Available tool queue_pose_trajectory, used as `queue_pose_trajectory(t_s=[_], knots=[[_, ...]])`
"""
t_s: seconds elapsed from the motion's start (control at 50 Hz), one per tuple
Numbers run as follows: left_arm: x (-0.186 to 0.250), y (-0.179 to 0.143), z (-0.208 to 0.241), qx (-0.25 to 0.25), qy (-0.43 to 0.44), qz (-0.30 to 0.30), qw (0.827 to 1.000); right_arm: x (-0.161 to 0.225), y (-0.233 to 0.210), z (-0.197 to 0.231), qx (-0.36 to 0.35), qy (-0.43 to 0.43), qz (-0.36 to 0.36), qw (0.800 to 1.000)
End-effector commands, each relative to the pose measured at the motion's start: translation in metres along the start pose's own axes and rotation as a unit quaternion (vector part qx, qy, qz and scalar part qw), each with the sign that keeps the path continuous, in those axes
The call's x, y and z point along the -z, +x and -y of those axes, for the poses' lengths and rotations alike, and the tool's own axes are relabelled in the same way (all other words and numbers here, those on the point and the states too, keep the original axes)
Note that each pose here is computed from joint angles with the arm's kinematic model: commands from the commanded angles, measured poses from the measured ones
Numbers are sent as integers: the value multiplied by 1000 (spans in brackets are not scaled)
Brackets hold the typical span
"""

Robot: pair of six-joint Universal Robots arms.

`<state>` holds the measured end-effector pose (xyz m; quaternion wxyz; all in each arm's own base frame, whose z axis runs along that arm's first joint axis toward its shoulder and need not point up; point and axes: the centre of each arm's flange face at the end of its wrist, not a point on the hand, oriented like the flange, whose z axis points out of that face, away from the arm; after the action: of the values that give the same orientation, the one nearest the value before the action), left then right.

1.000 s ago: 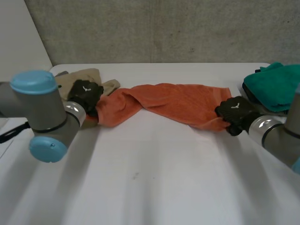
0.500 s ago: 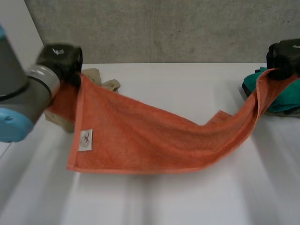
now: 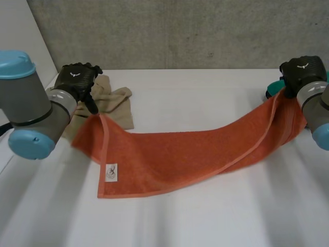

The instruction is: Fold the laundry.

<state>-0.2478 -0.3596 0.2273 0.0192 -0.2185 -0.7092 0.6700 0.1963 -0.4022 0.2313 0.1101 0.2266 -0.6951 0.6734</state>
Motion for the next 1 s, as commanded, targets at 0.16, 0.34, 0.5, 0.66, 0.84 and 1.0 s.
queue_pose_trajectory(t_s=[0.16,0.34,0.5,0.66,0.84,1.0], knots=[[103,36,-26,-106,-48,-109,987,28,-15,-32,13,-64,72,995],[124,61,-68,-113,-118,-186,969,42,-24,-45,28,-71,100,992],[117,79,-98,-125,-128,-227,957,44,-25,-57,34,-82,100,991],[106,82,-112,-168,-119,-216,954,48,-30,-63,36,-85,110,990],[101,88,-113,-182,-103,-211,955,52,-34,-63,38,-85,117,989],[88,85,-103,-190,-69,-180,963,55,-39,-64,46,-84,124,988]])
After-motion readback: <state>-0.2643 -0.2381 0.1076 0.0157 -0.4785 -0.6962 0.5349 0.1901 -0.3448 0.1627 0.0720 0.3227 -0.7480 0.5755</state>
